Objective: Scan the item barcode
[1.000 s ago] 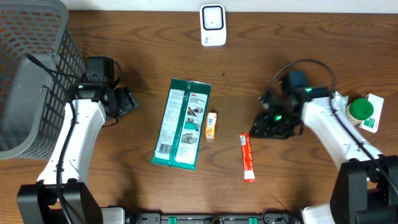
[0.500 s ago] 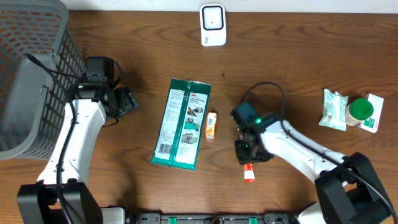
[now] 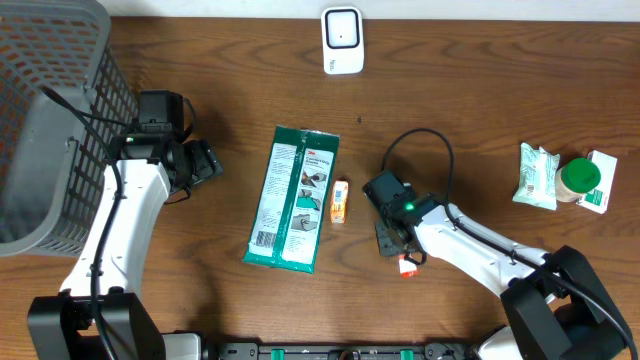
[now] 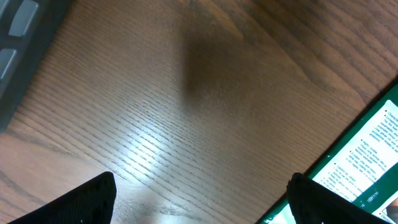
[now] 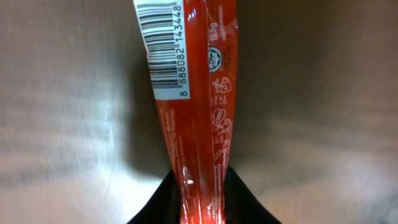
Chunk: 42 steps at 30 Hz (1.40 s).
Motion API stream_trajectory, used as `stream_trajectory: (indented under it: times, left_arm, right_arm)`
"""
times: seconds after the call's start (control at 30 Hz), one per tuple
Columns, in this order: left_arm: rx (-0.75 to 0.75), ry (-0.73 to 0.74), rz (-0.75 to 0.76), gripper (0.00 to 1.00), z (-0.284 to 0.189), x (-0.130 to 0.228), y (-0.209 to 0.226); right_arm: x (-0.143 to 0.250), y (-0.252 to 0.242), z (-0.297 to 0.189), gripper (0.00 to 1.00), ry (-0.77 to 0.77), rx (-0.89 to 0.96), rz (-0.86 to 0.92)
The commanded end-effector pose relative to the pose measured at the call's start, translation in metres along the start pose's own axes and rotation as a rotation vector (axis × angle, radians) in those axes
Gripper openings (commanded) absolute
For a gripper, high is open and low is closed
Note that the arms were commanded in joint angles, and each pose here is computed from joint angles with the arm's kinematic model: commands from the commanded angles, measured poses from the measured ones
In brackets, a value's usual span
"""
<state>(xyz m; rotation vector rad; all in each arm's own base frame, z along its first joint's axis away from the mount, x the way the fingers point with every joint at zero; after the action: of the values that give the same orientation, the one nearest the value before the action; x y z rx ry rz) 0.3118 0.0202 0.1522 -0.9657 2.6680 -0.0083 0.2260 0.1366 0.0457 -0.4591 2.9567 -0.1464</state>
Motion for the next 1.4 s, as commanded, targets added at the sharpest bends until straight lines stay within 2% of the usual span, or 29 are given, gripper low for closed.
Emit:
stream_trajectory:
  times: [0.0, 0.1, 0.13, 0.2, 0.27, 0.37, 0.5, 0.6, 0.8, 0.93, 1.13, 1.37]
  left_arm:
    - [-0.009, -0.017, -0.001, 0.89, -0.002, -0.003, 0.001]
    - [-0.009, -0.016, -0.001, 0.89, -0.002, -0.003, 0.001]
    - [-0.009, -0.016, -0.001, 0.89, -0.002, -0.003, 0.001]
    - [-0.009, -0.016, -0.001, 0.89, -0.002, -0.003, 0.001]
    - [-0.009, -0.016, -0.001, 0.89, -0.002, -0.003, 0.001]
    - [-0.009, -0.016, -0.001, 0.89, -0.002, -0.003, 0.001]
    - [-0.009, -0.016, -0.001, 0.89, -0.002, -0.003, 0.001]
    - [-0.009, -0.017, -0.001, 0.89, -0.002, -0.003, 0.001]
    - [-0.009, -0.016, -0.001, 0.89, -0.002, -0.003, 0.001]
    - [-0.009, -0.016, -0.001, 0.89, -0.002, -0.003, 0.001]
    - [-0.009, -0.016, -0.001, 0.89, -0.002, -0.003, 0.001]
    - [-0.009, -0.016, -0.001, 0.89, -0.002, -0.003, 0.001]
  right_arm:
    - [-0.01, -0.009, 0.002, 0.14, -0.076, 0.087, 0.018]
    - [-0.021, -0.007, 0.001, 0.15, -0.129, 0.075, 0.029]
    - [-0.023, -0.007, 0.001, 0.24, -0.143, 0.075, 0.031]
    - [-0.028, -0.008, 0.0, 0.32, -0.169, 0.085, 0.034]
    - [-0.034, -0.009, -0.001, 0.51, -0.199, 0.09, 0.028]
    - [-0.042, -0.012, -0.004, 0.53, -0.217, 0.067, 0.033]
    - [-0.062, -0.019, -0.028, 0.6, -0.18, -0.108, 0.038]
    - [-0.066, -0.032, -0.043, 0.62, -0.137, -0.16, 0.068]
    - [-0.054, -0.051, -0.057, 0.62, -0.022, -0.31, 0.111]
    - [-0.04, -0.058, -0.043, 0.55, 0.022, -0.305, 0.145]
    - [-0.012, -0.042, -0.01, 0.41, 0.059, -0.308, 0.154]
    - [0.005, -0.031, 0.007, 0.36, 0.075, -0.309, 0.134]
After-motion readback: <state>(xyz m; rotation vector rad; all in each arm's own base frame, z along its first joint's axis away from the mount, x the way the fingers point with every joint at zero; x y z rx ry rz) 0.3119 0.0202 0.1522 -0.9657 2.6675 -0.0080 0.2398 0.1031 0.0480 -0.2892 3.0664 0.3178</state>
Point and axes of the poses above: each gripper's point midway between its finger pads, its own z axis out along the fingers, its own y axis along the line the jaws close on, x = y × z, the point moved 5 cm from there along -z, back along the fingers, and after that the axes turned 11 degrees about -z, right-handed, at the moved point
